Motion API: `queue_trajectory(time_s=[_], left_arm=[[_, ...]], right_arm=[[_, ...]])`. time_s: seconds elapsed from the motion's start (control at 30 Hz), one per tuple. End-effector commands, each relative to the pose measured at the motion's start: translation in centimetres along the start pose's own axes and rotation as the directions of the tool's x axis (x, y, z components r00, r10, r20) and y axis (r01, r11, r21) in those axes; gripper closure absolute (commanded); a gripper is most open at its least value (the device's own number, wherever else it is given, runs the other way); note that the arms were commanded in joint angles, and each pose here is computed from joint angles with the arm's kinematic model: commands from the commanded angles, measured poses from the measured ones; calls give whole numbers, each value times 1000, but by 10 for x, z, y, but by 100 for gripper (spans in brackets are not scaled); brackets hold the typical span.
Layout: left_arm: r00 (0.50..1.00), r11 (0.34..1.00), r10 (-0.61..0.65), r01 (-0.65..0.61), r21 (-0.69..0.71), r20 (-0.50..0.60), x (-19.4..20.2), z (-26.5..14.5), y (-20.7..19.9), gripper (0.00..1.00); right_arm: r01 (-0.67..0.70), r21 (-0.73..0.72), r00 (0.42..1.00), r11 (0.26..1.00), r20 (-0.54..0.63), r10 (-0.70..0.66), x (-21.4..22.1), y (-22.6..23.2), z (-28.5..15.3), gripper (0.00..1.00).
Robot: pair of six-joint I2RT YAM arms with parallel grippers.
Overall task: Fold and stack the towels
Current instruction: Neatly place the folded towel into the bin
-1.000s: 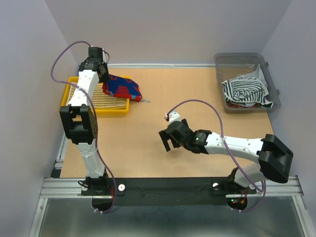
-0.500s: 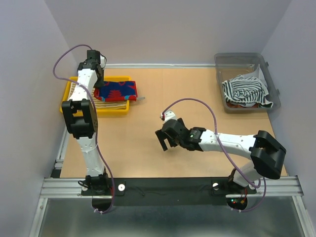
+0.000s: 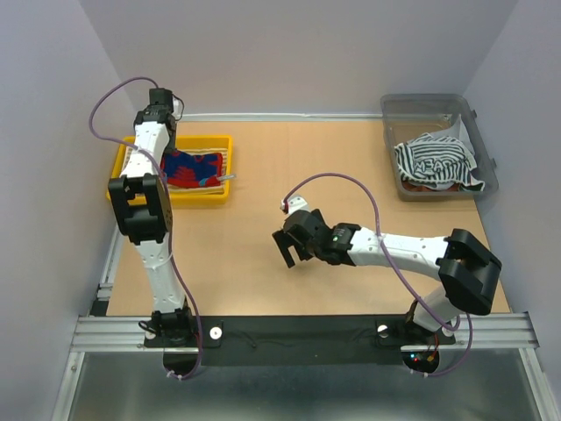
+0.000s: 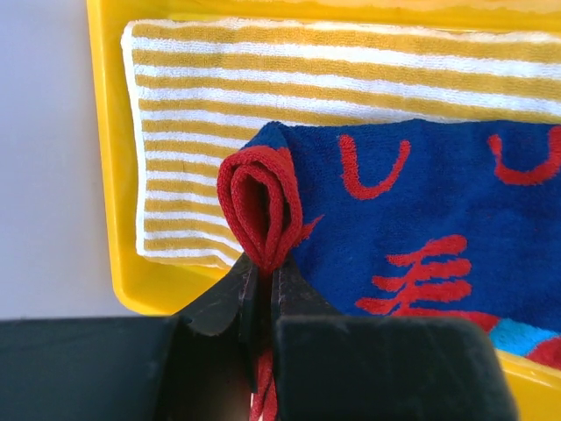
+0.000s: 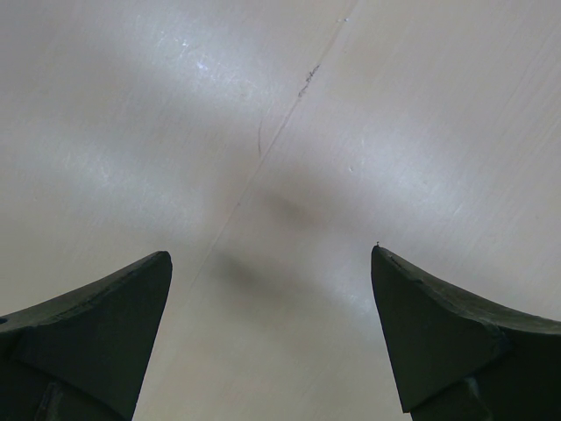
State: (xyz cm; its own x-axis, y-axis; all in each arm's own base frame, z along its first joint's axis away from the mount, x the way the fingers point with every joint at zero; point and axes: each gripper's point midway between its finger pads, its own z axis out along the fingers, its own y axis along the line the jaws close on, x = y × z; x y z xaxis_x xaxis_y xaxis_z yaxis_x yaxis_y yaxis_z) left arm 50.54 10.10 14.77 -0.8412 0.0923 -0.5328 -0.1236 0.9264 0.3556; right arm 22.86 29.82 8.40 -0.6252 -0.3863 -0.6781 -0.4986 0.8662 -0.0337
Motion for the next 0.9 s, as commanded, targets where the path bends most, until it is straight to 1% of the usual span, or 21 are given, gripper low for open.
queue_trajectory(time_s=[0.0, 0.1, 0.2, 0.23, 0.27, 0.33, 0.37, 0.4, 0.43, 0.47, 0.53, 0.57, 0.63, 0.67, 0.73, 0.77, 0.8, 0.83, 0.87], left_arm=[[1000, 997, 6, -4, -77, 30, -12, 5, 15, 100], [1000, 993, -8, 8, -115, -1, -4, 14, 17, 98], [1000, 987, -14, 11, -158, -22, 2, 20, 21, 89], [1000, 985, -15, 10, -170, -28, 3, 21, 23, 84], [999, 983, -15, 10, -183, -30, 4, 21, 25, 74], [999, 975, -33, 26, -221, -30, 4, 20, 33, 65], [998, 971, -57, 50, -232, -22, 3, 19, 38, 58], [998, 969, -67, 63, -238, -9, 1, 17, 40, 55], [997, 966, -78, 76, -246, 2, -1, 16, 44, 50], [995, 959, -102, 103, -263, 17, -3, 13, 50, 42], [992, 945, -121, 128, -301, 42, -9, 5, 59, 39], [988, 937, -145, 155, -313, 56, -11, 2, 62, 36], [978, 919, -190, 209, -335, 90, -15, -13, 74, 35], [959, 910, -243, 277, -309, 143, -24, -31, 77, 32], [935, 904, -298, 341, -256, 193, -30, -47, 76, 31], [925, 924, -311, 348, -160, 219, -38, -56, 65, 30], [869, 902, -377, 423, -89, 320, -55, -88, 69, 29], [869, 907, -384, 418, -49, 311, -45, -89, 60, 26], [856, 909, -395, 417, 6, 335, -47, -100, 55, 25]], right_arm=[[-13, -6, 1000, 1000, 26, 13, -16, 3, -3, 0], [-11, -9, 1000, 1000, 22, 11, -15, 4, -3, 0], [-10, -10, 1000, 1000, 17, 11, -14, 4, -3, 0], [-11, -10, 1000, 1000, 15, 11, -14, 4, -2, 0], [-12, -10, 1000, 1000, 15, 12, -14, 4, -3, 0], [-14, 0, 1000, 1000, 17, 14, -13, 2, -2, 0], [-16, 13, 1000, 1000, 23, 15, -14, 0, -3, 0], [-15, 16, 1000, 1000, 25, 14, -15, -1, -2, 0], [-13, 21, 1000, 1000, 23, 13, -15, -2, -2, 0], [-15, 31, 999, 999, 28, 15, -17, -3, -1, 0], [-21, 62, 999, 998, 41, 19, -22, -8, 0, 0], [-32, 82, 998, 996, 52, 27, -26, -13, 1, 0], [-86, 131, 993, 988, 88, 74, -44, -32, 1, 0], [-110, 148, 990, 983, 102, 95, -51, -41, 0, 0], [-175, 173, 977, 969, 155, 149, -75, -61, -4, 0], [-225, 220, 964, 949, 190, 184, -88, -88, -8, 0], [-250, 247, 956, 936, 215, 199, -97, -102, -11, 0], [-305, 300, 936, 904, 269, 227, -114, -130, -19, 0], [-332, 326, 926, 885, 294, 239, -122, -145, -24, 0]])
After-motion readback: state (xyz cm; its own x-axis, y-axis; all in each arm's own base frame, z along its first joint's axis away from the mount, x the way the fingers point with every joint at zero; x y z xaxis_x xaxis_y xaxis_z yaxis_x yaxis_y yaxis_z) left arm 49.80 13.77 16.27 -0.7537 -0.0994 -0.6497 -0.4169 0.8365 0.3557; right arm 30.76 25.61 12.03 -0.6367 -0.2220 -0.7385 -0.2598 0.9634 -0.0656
